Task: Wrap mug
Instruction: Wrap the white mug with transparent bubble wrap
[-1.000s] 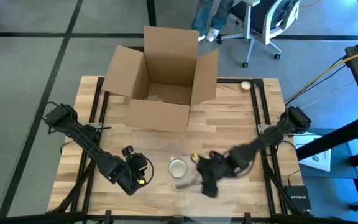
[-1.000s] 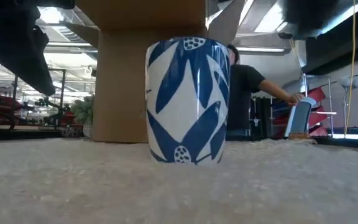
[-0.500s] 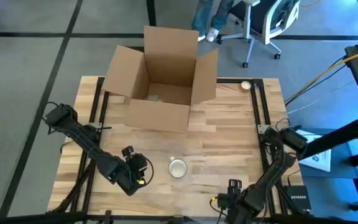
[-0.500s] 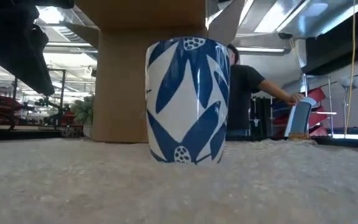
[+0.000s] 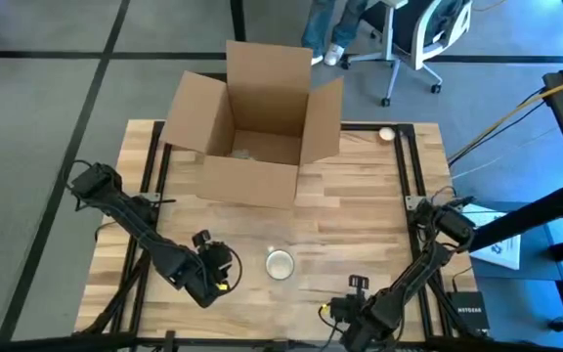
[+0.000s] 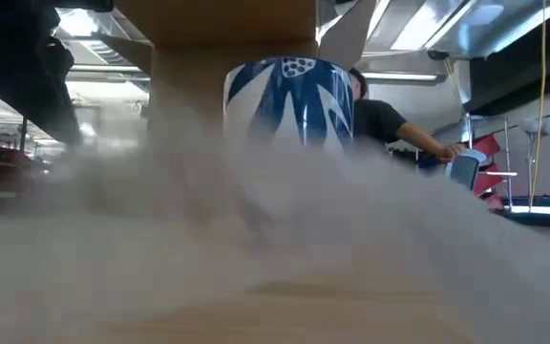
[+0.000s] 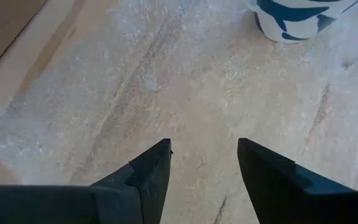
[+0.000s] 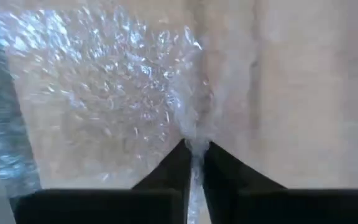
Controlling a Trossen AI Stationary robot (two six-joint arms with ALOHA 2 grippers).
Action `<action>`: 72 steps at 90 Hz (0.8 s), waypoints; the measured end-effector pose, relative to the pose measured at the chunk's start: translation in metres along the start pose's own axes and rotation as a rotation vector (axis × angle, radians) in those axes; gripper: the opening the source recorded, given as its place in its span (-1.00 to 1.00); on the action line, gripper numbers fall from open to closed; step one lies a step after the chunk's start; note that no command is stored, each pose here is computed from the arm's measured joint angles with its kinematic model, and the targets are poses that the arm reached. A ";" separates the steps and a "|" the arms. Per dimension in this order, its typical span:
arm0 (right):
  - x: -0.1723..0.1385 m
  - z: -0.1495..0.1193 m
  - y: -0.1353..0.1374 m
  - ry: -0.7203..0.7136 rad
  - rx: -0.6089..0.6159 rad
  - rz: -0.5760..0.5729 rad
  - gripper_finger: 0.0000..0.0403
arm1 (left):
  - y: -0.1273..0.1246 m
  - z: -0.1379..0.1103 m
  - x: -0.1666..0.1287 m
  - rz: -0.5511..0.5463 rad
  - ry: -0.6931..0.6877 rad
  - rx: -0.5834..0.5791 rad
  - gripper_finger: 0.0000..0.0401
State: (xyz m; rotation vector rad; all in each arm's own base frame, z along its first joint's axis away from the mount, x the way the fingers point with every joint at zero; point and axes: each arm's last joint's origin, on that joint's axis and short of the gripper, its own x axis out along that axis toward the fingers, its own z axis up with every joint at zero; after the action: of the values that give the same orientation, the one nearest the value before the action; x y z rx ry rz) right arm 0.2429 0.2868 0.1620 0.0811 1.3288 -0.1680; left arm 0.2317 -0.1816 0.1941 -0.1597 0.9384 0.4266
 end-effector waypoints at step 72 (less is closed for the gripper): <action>-0.047 0.154 -0.070 -0.528 -0.067 -0.224 -1.00 | -0.001 0.001 0.000 -0.002 -0.011 0.034 -0.15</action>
State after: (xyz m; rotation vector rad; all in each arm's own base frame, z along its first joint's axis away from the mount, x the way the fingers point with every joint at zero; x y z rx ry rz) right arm 0.3681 0.1979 0.2475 -0.1611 0.8120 -0.3112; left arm 0.2324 -0.1820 0.1943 -0.1271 0.9342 0.4089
